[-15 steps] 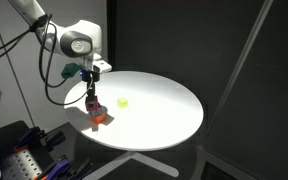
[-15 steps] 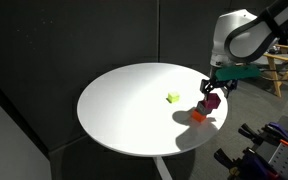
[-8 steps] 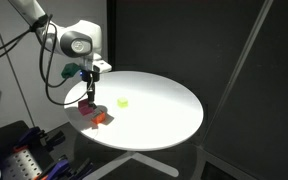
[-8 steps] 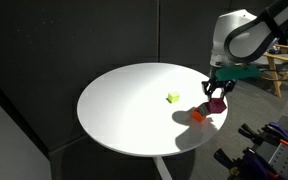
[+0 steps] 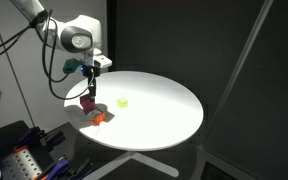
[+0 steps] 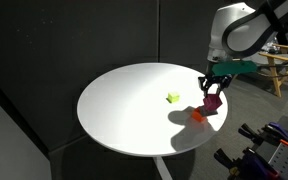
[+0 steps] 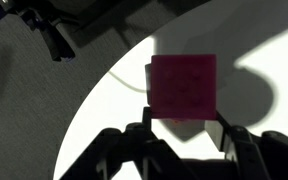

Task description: Unstack the grey toy block from the pink toy block, then stack them back

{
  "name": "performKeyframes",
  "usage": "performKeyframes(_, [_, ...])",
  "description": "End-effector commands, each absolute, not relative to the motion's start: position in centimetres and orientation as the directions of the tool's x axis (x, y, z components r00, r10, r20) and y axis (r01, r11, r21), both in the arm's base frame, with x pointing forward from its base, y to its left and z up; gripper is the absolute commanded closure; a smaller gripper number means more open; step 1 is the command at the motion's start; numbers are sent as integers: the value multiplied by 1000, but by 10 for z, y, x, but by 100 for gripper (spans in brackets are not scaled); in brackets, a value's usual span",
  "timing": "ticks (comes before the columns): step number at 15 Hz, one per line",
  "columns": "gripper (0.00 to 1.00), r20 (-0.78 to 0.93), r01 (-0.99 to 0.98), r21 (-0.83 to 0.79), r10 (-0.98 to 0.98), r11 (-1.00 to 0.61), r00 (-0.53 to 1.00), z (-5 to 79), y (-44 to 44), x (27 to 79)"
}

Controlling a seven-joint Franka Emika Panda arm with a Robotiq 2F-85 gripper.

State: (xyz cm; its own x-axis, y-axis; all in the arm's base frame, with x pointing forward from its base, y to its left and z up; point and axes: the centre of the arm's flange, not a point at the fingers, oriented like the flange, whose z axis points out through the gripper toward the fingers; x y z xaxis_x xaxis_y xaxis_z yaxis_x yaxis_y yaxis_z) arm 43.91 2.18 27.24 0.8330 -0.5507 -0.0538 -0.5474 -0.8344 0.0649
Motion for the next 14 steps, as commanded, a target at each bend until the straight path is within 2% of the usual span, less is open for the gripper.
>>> performKeyframes(1, [69, -57, -531, 38, -533, -846, 844, 307, 27, 451])
performKeyframes(9, [69, -43, -531, 14, -531, -847, 846, 352, 21, 481])
performKeyframes(14, [69, -106, -527, 14, -526, -850, 844, 355, 13, 496])
